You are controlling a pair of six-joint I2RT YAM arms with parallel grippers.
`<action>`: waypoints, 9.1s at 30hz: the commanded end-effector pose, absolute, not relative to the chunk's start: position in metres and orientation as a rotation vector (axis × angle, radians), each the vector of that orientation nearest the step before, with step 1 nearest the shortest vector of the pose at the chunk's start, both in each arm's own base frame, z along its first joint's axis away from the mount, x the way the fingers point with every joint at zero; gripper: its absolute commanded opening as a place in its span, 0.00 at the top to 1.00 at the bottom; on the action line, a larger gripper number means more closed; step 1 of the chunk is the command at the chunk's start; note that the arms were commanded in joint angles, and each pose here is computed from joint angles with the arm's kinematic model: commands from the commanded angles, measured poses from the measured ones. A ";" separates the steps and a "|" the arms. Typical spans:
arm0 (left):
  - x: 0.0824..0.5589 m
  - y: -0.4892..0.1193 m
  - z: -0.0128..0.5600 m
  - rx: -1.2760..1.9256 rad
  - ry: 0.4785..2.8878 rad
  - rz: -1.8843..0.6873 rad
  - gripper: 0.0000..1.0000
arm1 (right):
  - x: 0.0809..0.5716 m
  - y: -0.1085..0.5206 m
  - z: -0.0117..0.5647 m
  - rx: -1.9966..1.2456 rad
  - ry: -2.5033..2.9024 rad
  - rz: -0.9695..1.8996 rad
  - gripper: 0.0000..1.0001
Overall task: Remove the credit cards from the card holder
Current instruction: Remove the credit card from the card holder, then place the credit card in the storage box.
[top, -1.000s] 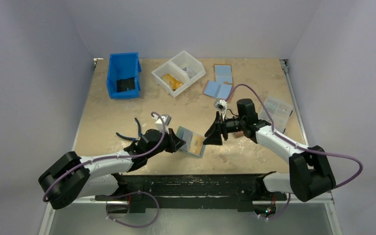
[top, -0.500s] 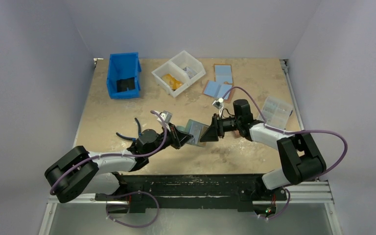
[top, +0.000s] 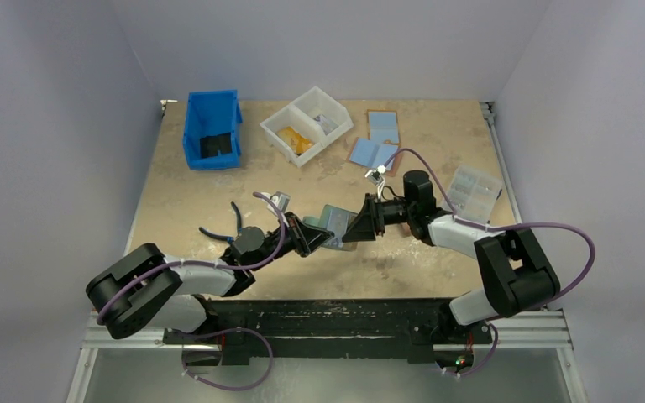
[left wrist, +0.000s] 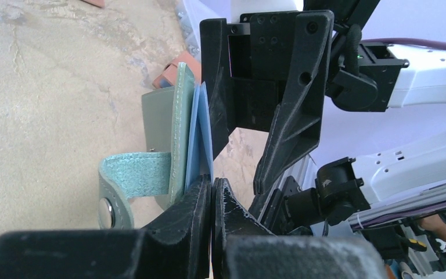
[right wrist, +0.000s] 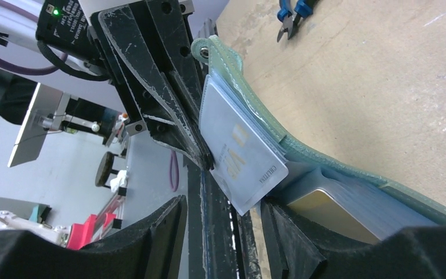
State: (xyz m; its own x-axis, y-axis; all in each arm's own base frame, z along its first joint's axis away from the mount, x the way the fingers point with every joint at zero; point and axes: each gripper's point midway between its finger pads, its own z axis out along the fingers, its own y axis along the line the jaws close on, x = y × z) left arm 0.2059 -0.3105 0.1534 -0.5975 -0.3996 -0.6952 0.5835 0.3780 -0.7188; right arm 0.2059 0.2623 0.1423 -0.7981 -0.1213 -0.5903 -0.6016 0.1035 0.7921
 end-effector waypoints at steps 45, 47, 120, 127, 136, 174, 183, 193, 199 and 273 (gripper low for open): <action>0.198 -0.314 0.186 0.120 1.683 -1.607 1.00 | 0.199 0.262 0.166 -0.843 1.909 1.771 1.00; 0.200 -0.311 0.184 0.103 1.688 -1.610 1.00 | 0.199 0.262 0.165 -0.843 1.912 1.770 1.00; 0.193 -0.241 0.038 -0.367 2.064 -1.466 0.80 | 0.232 0.235 0.069 -0.961 2.314 1.421 1.00; 0.191 -0.235 0.045 -0.358 2.049 -1.437 0.77 | 0.230 0.235 0.088 -1.046 2.218 1.413 1.00; 0.197 -0.224 0.051 -0.292 2.058 -1.290 0.76 | 0.226 0.232 0.108 -1.145 2.116 1.369 1.00; 0.229 -0.293 0.262 0.518 1.767 -1.284 0.16 | 0.200 0.218 0.165 -1.481 1.781 1.259 1.00; 0.223 -0.335 0.234 0.676 1.781 -1.202 0.18 | 0.199 0.218 0.165 -1.481 1.778 1.281 1.00; 0.223 -0.361 0.219 0.771 1.733 -1.253 0.38 | 0.198 0.218 0.163 -1.487 1.781 1.295 1.00; 0.216 -0.370 0.207 0.832 1.759 -1.311 0.66 | 0.196 0.218 0.162 -1.492 1.782 1.311 1.00; 0.298 -0.180 0.243 -0.034 1.935 -0.531 0.08 | 0.389 0.262 0.301 -0.954 1.831 1.045 1.00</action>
State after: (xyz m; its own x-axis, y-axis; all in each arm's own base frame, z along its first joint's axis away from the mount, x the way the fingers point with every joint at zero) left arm 0.3127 -0.2147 0.2588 -0.4043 -0.4229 -0.8110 0.2700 0.7920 -0.5476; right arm 0.3349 0.2620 0.2698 -0.4742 -0.2943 -0.8298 -0.8802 0.1778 0.4400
